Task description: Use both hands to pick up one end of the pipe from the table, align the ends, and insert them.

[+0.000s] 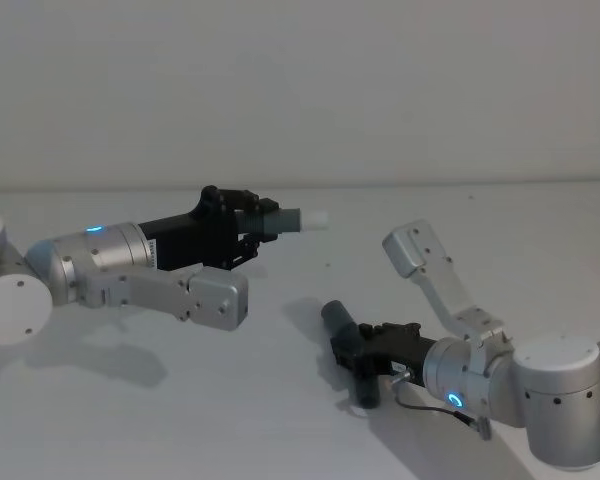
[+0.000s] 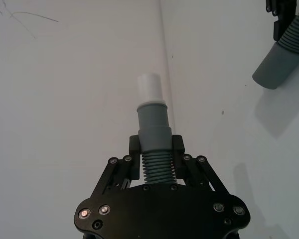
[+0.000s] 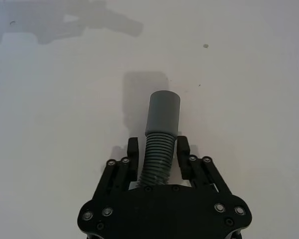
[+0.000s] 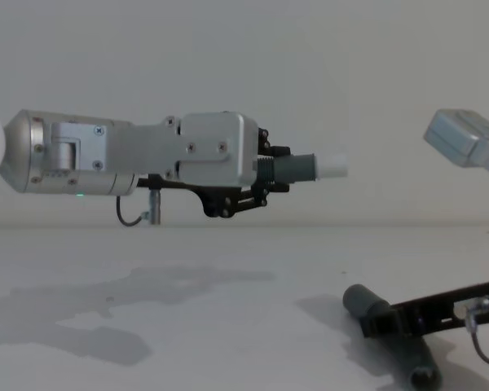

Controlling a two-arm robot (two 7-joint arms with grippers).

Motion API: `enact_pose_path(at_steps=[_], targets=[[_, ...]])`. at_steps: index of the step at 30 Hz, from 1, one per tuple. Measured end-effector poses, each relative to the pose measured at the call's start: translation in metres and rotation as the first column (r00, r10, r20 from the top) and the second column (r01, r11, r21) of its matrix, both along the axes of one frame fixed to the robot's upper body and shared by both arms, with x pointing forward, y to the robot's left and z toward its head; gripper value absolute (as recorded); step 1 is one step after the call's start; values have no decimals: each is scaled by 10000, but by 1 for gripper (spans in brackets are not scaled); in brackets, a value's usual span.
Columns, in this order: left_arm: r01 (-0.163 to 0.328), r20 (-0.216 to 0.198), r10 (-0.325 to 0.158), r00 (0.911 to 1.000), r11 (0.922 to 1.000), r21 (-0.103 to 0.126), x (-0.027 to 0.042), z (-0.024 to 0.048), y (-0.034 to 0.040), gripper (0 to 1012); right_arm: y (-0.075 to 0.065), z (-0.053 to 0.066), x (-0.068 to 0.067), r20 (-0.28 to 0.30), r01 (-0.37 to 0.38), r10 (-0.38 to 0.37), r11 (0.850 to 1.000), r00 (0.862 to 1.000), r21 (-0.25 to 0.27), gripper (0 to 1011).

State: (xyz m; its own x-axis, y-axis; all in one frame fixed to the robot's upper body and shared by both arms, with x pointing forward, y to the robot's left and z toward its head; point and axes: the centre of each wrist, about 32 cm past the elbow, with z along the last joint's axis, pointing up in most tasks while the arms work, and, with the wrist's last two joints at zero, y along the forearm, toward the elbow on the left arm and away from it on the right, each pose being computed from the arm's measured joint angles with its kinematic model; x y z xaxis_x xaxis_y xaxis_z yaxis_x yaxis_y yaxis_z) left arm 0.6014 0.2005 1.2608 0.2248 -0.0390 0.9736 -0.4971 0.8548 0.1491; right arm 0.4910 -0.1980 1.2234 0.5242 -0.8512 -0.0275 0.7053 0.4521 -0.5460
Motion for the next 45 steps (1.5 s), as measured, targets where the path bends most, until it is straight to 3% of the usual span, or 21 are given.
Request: enact_pose_path(at_steps=[8, 18, 28, 34, 39, 45], targets=[[0, -1, 0, 10000, 10000, 0, 0, 0, 0, 336, 0, -2, 1, 1, -1, 1, 10000, 10000, -3, 248], [0, 0, 0, 10000, 10000, 0, 0, 0, 0, 336, -29, 3, 2, 130, -87, 88, 9999, 9999, -75, 233], [0, -1, 0, 10000, 10000, 0, 0, -1, 0, 336, -140, 44, 4, 1032, -683, 730, 9965, 9920, -487, 234], [-1, 0, 1, 10000, 10000, 0, 0, 0, 0, 336, -239, 82, 12, 1773, -1195, 1343, 9886, 9749, -918, 234], [-1, 0, 1, 10000, 10000, 0, 0, 0, 0, 336, -355, 132, 28, 2446, -1725, 2050, 9738, 9477, -1479, 234], [0, 0, 0, 10000, 10000, 1, 0, 0, 0, 336, -511, 204, 51, 3071, -2320, 2961, 9455, 9045, -2283, 234]])
